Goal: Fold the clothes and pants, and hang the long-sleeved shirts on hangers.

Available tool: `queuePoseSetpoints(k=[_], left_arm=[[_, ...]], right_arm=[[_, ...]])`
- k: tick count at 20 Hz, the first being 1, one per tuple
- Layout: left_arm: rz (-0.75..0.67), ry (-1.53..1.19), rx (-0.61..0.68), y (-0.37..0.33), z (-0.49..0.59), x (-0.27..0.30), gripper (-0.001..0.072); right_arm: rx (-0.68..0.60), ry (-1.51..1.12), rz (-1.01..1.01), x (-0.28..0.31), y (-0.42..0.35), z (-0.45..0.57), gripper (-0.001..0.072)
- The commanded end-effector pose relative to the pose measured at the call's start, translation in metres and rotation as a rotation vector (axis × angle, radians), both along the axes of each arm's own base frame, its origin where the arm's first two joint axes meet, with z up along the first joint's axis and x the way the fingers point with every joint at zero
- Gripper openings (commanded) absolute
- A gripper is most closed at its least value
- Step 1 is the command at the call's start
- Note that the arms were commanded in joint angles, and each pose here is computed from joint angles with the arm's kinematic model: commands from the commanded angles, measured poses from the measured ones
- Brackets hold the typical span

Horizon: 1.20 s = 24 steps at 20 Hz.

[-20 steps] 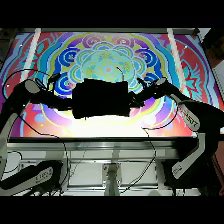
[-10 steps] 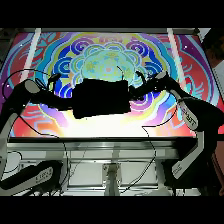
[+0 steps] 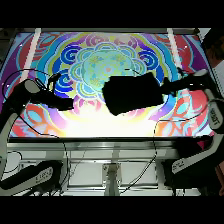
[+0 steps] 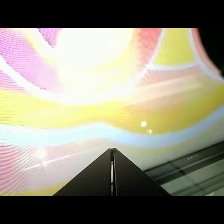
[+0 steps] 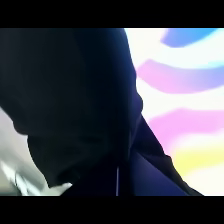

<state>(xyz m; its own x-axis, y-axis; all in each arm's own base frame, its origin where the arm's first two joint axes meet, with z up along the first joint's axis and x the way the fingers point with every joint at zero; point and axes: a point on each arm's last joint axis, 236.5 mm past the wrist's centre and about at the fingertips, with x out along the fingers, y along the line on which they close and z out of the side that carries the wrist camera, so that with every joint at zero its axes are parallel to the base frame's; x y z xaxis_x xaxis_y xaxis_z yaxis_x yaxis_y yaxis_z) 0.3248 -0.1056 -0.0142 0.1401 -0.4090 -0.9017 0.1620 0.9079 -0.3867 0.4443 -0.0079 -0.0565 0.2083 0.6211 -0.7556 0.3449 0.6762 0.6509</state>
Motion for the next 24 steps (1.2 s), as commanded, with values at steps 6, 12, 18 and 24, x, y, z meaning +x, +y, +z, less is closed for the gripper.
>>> queuePoseSetpoints(k=[6,12,18,24], left_arm=[[0.035,0.015,-0.005,0.0,0.0,0.0,0.0006],[0.034,0.016,-0.005,0.0,0.0,0.0,0.0007],[0.034,0.016,-0.005,0.0,0.0,0.0,0.0007],[0.034,0.016,-0.005,0.0,0.0,0.0,0.0007]], right_arm=[[-0.26,0.097,-0.564,-0.172,-0.286,0.044,0.0012],[-0.186,0.052,-0.775,-0.217,-0.323,0.074,0.0322],[-0.28,-0.362,-0.604,-0.117,-0.289,0.22,0.0216],[-0.428,-0.124,-0.05,-0.071,-0.139,0.162,0.0016]])
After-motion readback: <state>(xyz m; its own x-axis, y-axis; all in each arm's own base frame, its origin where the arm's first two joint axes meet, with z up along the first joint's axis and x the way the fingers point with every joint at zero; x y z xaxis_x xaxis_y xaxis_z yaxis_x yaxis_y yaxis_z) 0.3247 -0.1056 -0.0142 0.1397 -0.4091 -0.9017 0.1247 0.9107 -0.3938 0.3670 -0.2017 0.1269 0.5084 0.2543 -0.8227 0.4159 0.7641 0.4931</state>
